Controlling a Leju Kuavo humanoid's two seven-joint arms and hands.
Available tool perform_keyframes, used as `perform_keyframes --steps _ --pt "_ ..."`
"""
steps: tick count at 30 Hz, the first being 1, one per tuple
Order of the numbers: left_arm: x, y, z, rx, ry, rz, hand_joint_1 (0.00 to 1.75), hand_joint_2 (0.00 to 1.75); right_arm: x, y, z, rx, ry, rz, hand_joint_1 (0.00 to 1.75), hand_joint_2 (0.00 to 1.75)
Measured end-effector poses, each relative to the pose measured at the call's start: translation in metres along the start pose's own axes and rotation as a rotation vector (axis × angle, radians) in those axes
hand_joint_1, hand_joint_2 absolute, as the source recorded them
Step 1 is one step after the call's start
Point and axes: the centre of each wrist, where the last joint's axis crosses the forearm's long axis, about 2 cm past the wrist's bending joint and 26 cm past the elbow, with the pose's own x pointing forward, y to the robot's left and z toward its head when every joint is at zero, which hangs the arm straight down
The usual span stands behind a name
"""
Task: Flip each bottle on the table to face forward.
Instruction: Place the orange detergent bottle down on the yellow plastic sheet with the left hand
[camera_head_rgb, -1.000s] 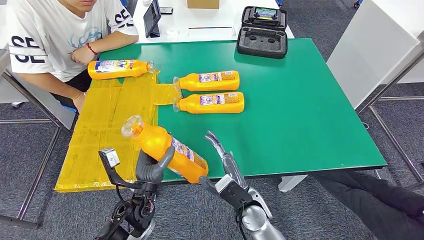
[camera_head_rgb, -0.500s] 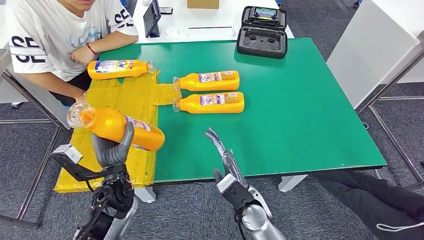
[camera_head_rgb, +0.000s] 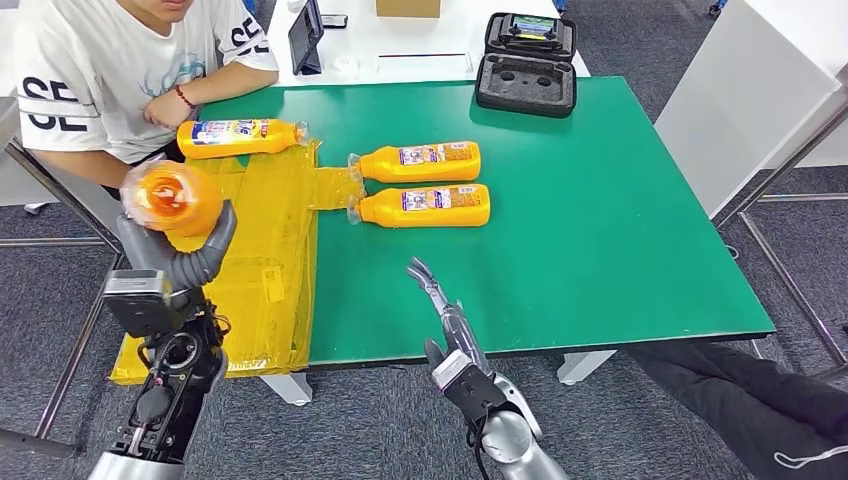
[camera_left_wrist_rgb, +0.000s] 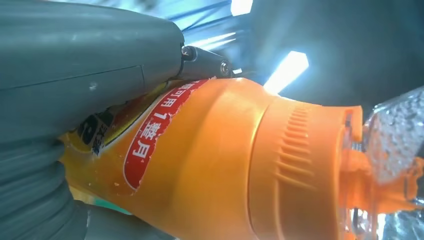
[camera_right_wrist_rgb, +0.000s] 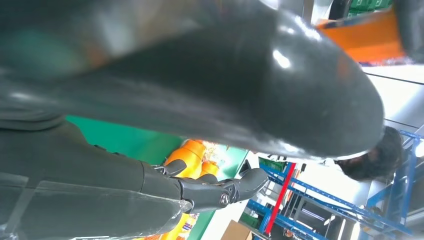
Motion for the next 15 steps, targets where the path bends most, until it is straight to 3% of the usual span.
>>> perform_keyframes --steps 3,5,8,15 --pt "-0.014 0.002 -0.006 -0.164 -0.095 -0.203 1.66 1.75 0.0 0.002 0.002 0.001 0.003 -0.013 0.0 0.0" --pt "-0.024 0.004 -0.005 -0.229 -0.093 -0.271 1.63 1.75 0.0 0.002 0.003 0.005 0.006 -0.022 0.0 0.0" --pt "-0.034 0.005 -0.003 -0.281 -0.075 -0.315 1.41 1.75 0.0 0.003 0.005 0.01 0.008 -0.03 0.0 0.0" --pt "-0.054 -0.004 0.006 -0.615 -0.027 -0.425 1.48 1.75 0.0 0.004 0.005 0.036 -0.001 -0.053 0.0 0.0"
